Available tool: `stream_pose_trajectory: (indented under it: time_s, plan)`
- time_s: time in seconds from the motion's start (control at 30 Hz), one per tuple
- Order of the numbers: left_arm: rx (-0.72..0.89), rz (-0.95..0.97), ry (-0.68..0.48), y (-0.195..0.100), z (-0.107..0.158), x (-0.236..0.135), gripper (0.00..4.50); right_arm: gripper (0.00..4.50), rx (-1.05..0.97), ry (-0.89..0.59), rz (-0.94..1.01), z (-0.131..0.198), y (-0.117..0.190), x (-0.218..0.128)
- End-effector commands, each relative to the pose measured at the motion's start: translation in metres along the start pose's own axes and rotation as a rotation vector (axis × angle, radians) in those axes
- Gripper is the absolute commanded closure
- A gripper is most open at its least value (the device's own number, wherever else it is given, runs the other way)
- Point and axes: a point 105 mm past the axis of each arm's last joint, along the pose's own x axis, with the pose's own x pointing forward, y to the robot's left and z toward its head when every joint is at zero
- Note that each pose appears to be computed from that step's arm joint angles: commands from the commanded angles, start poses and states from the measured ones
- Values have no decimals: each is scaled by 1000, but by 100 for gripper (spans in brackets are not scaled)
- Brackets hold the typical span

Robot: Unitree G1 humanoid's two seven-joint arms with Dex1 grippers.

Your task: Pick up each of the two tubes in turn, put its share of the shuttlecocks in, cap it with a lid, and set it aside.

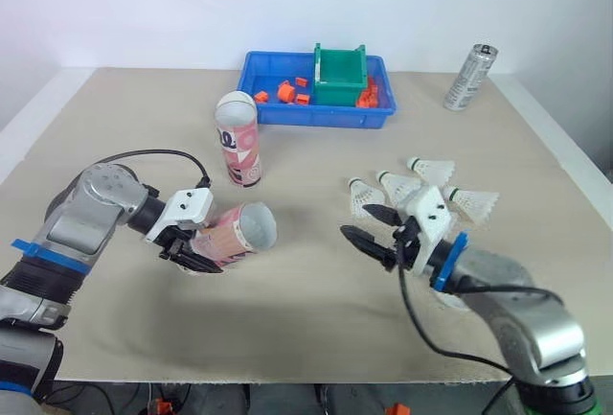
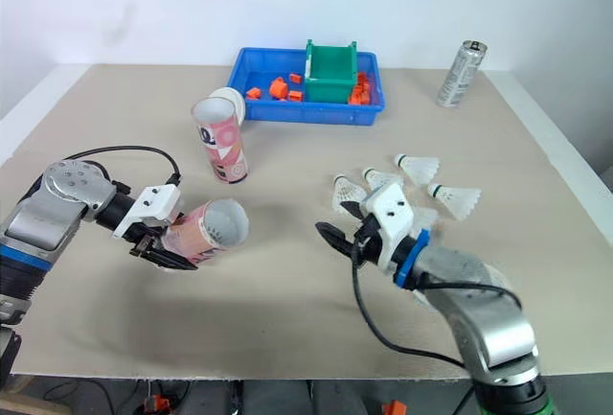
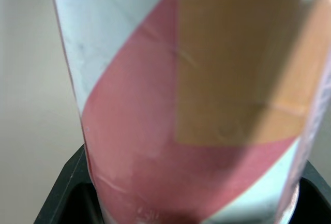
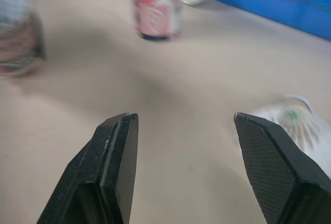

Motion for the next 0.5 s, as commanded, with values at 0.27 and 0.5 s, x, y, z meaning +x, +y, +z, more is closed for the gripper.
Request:
stream_pose_trajectory:
  time_s: [0.27,0.5]
  plan:
    - [7,11,-10,0,3,-2,155,130,-56,46,-118,-19,-5,27]
    - [2,18,-10,-2,3,-4,155,130,-85,57,-152,-28,-25,41]
